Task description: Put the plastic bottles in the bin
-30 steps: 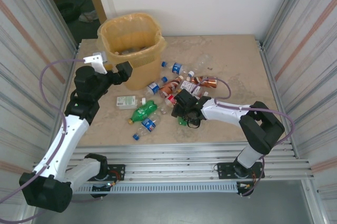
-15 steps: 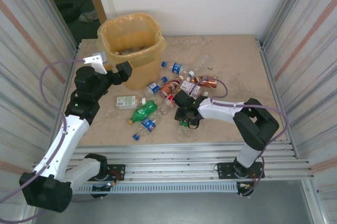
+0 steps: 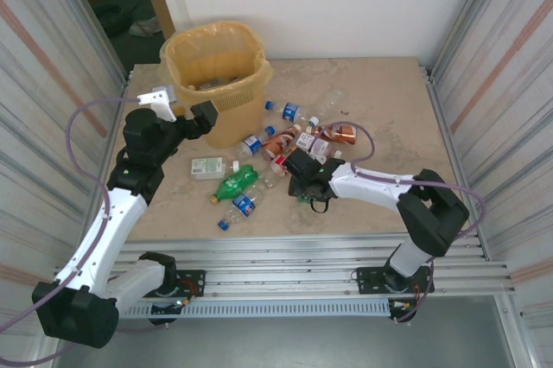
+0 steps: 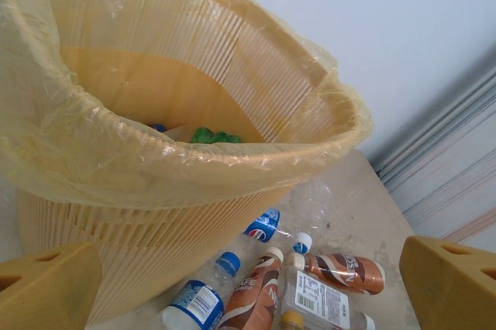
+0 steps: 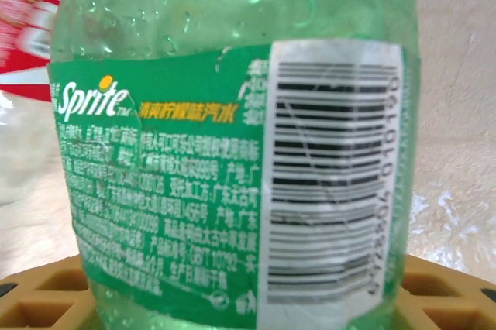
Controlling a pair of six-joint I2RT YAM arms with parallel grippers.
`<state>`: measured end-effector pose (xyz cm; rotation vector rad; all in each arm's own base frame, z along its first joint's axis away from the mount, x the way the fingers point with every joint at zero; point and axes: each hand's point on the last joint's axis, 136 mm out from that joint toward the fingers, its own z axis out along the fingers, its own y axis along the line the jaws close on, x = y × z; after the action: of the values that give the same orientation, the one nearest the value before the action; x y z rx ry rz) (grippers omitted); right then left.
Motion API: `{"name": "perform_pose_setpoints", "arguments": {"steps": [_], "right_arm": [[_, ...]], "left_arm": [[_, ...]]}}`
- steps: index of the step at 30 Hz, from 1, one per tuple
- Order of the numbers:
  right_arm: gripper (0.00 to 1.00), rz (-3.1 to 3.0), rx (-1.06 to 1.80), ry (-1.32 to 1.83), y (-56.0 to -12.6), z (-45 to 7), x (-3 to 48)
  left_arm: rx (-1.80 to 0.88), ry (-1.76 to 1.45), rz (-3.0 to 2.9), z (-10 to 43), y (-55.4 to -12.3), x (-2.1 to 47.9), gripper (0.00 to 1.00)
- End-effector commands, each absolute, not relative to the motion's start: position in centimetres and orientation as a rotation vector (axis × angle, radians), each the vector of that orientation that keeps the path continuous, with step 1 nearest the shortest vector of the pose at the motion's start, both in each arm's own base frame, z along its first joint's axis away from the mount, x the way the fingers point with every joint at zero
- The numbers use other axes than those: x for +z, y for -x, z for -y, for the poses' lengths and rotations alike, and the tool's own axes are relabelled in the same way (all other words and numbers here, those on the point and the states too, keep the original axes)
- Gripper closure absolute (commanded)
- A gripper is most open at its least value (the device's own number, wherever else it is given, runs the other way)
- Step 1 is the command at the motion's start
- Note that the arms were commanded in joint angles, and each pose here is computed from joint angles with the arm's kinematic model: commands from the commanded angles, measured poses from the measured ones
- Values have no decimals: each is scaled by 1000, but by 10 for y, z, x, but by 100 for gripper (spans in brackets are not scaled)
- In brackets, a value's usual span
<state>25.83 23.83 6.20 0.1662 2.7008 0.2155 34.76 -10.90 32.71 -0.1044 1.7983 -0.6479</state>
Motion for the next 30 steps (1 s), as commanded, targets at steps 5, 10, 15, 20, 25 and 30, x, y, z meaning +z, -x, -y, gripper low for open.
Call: {"name": "perform_pose_setpoints", "arguments": {"steps": [5,10,15,20,25,30], "right_arm": [[82,-2350,365,86,-273,-259,149],[81,-2150,448,199,-277,-267,195],[81,-1986,475,268,-281,-271,234],[80,-1899,482,317,-285,-278,257],[80,-1854,490,357,-288,-287,273],[80,-1825,502,381,-290,-295,283]], "left_arm": [[-751,-14,-1783,142,-344,346,1],[-850,-183,-1809,180,-339,357,1],[-981,-348,-1813,223,-332,370,1],[-1095,-479,-1812,261,-327,376,3],[-1175,-562,-1823,290,-324,374,10],[-1227,-597,-1848,307,-324,366,16]]}}
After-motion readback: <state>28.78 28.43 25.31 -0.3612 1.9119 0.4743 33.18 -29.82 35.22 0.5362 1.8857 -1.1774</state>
